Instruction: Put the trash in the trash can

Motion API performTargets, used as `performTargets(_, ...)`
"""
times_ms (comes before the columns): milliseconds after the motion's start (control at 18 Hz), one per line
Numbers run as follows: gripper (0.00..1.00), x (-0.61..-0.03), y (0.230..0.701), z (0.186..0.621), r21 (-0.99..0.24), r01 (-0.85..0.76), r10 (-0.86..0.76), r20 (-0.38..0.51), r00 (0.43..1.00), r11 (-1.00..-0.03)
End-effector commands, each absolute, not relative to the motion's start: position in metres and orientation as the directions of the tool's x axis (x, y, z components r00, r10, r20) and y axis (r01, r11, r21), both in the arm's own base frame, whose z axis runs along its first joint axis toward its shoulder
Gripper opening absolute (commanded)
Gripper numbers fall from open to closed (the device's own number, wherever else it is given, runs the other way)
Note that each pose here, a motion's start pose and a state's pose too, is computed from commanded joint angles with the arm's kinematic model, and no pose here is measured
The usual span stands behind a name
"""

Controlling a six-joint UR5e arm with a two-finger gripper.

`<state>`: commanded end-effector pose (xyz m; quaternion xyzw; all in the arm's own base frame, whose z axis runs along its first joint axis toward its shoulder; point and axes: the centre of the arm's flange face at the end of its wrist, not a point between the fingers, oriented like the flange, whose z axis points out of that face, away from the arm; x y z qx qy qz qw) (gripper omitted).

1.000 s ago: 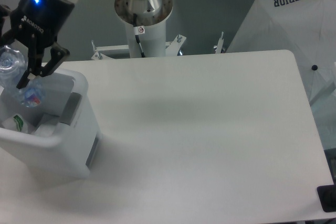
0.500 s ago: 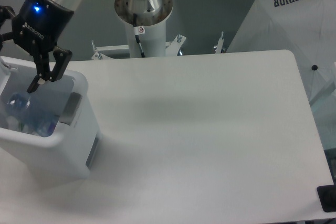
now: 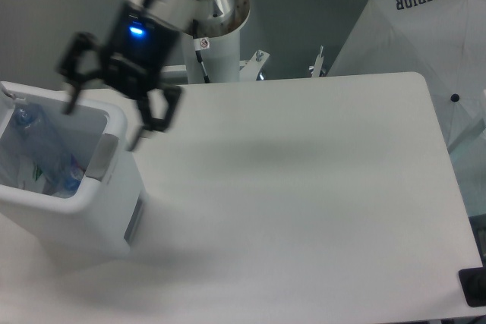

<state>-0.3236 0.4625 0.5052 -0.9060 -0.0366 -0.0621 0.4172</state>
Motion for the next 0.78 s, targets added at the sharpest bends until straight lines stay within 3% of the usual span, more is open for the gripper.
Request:
performTargets(389, 1.0, -0.421, 0.433, 0.435, -0.682, 0.153, 0.1, 0.117, 0.988, -0.715)
performTargets(611, 1.0, -0.447, 0.419, 0.418, -0.591, 0.169, 0.181, 0.04, 0.983, -0.789)
performTargets(778, 1.0, -0.458, 0.415, 0.404, -0.514, 0.025, 0.077, -0.08, 0.994, -0.857)
